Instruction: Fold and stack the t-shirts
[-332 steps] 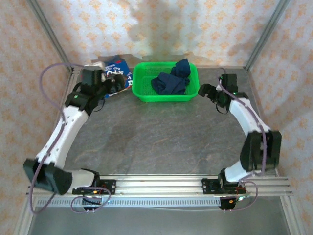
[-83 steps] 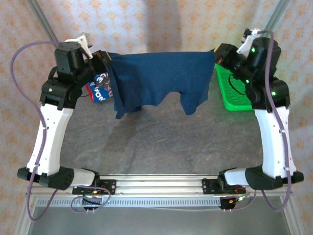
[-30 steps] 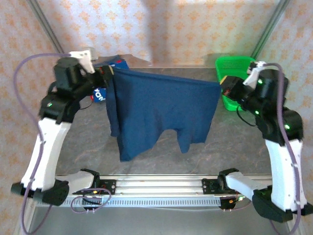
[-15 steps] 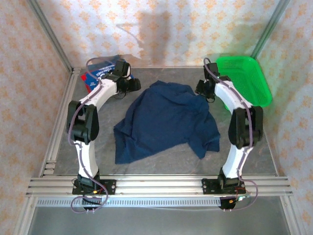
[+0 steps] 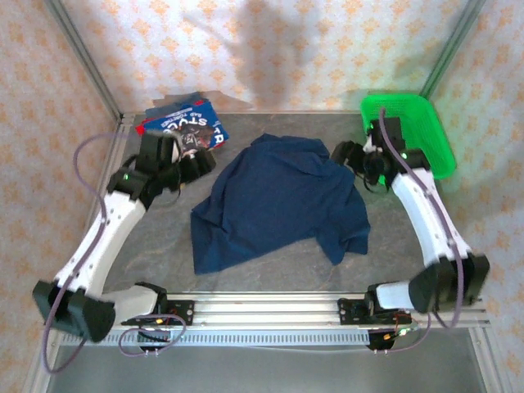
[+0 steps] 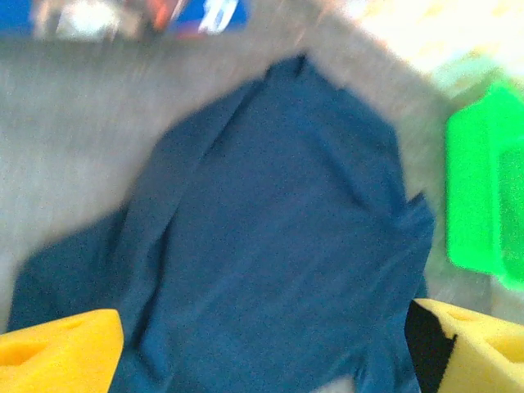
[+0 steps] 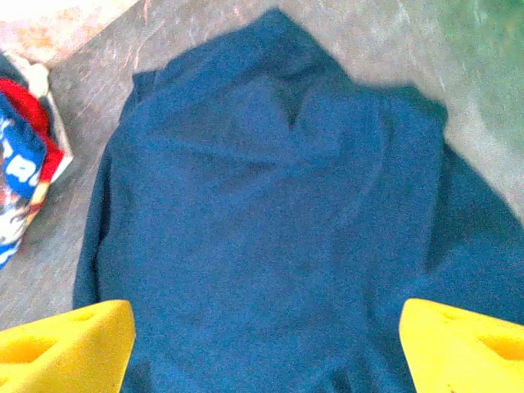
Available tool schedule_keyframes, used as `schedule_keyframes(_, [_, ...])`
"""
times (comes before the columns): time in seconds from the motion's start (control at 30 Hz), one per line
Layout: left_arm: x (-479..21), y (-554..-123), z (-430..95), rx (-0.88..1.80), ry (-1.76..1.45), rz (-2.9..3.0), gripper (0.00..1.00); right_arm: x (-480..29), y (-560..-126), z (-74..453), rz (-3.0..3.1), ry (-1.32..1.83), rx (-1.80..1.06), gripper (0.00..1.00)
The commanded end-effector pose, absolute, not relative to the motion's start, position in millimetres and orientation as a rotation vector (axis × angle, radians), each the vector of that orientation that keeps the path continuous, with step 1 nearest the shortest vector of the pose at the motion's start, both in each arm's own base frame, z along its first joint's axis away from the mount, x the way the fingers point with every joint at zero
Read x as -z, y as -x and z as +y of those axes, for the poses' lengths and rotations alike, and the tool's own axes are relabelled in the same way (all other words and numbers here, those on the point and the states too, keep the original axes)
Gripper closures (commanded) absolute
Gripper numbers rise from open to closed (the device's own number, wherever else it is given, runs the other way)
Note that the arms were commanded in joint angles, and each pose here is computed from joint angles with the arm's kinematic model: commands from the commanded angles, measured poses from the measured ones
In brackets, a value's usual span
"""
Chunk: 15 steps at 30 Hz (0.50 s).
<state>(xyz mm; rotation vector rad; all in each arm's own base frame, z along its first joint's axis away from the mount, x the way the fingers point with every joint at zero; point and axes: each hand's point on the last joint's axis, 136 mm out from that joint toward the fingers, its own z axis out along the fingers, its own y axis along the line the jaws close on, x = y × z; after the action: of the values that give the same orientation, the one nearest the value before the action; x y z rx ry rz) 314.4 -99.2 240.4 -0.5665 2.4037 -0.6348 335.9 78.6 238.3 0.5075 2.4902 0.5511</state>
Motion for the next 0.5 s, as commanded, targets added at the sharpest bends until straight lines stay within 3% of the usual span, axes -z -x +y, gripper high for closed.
schedule_keyframes(0.0, [-160.2,-232.1,-89.2,0.533,0.814,2.719,0.13,-193.8,-269.4,81.7,2.692,-0.723,-0.607,0.16])
schedule_keyframes(0.17, [-103.6,-171.9,-80.8,0.431,0.884,2.92,0.21,-159.3,-230.3,80.3,2.777,-0.859,-0.607,0.17])
schedule_keyframes(0.47, [-48.3,-155.6,-96.8,0.454,0.896,3.051,0.4,-116.8,-200.7,57.1,2.839,-0.975,-0.393,0.18])
